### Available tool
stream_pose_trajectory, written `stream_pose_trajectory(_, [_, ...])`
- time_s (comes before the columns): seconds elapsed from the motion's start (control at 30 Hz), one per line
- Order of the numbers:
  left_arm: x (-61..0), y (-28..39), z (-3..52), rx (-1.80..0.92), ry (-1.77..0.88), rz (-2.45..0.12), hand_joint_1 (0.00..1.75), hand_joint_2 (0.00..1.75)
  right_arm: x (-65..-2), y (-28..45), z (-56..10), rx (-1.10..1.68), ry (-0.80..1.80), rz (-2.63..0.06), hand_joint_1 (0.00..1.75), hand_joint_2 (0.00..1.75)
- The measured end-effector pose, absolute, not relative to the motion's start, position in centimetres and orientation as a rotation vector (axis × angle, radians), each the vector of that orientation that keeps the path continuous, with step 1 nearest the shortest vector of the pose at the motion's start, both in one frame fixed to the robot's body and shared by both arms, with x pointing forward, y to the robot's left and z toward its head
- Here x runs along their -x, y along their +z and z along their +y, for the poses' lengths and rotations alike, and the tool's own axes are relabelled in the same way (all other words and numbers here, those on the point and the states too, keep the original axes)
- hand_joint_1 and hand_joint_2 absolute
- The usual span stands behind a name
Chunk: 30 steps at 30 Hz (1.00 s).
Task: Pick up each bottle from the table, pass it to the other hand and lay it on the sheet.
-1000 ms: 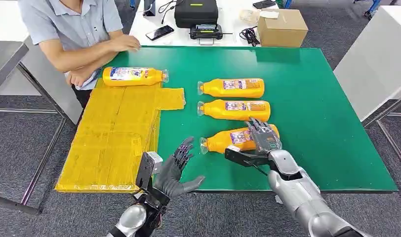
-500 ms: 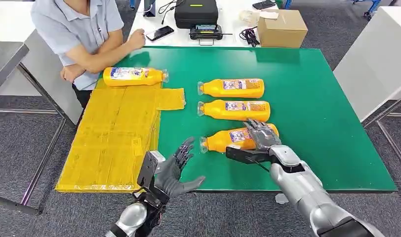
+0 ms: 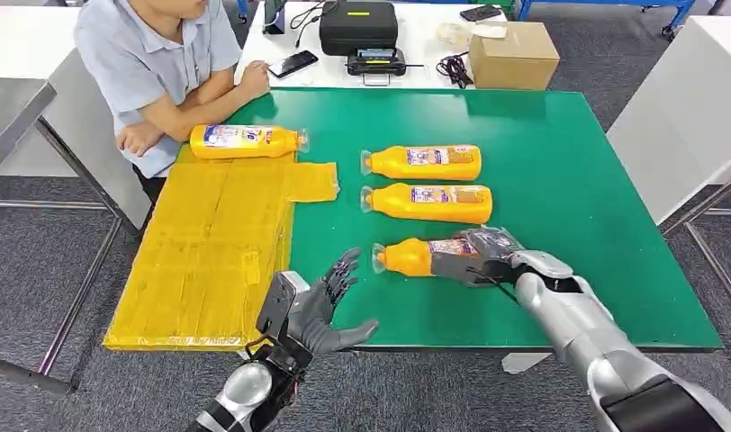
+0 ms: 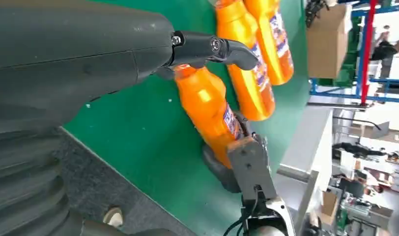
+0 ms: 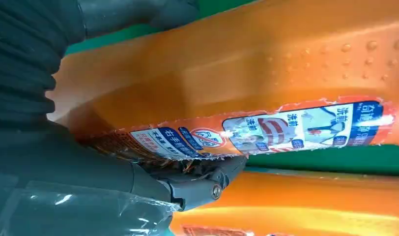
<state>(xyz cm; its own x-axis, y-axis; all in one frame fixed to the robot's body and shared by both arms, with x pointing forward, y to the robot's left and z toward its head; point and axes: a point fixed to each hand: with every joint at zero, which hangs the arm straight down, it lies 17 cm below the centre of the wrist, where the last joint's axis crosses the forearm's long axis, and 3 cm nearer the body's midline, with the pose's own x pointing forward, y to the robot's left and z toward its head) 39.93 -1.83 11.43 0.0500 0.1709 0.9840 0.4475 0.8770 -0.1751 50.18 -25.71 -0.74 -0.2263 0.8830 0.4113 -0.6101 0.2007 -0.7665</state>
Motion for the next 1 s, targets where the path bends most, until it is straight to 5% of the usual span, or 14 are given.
stream_pose_trajectory(0.63, [-40.4, 12.5, -2.0, 0.508, -0.186, -1.564, 0.00, 1.75, -49.4, 0.4, -26.2, 0.191, 1.289, -1.199, 1.75, 1.75])
stream_pose_trajectory(1.0, [-42.5, 14.1, 2.9, 0.313, 0.207, -1.675, 0.00, 1.75, -46.5, 5.0, -17.9, -0.077, 0.901, -1.567, 1.75, 1.75])
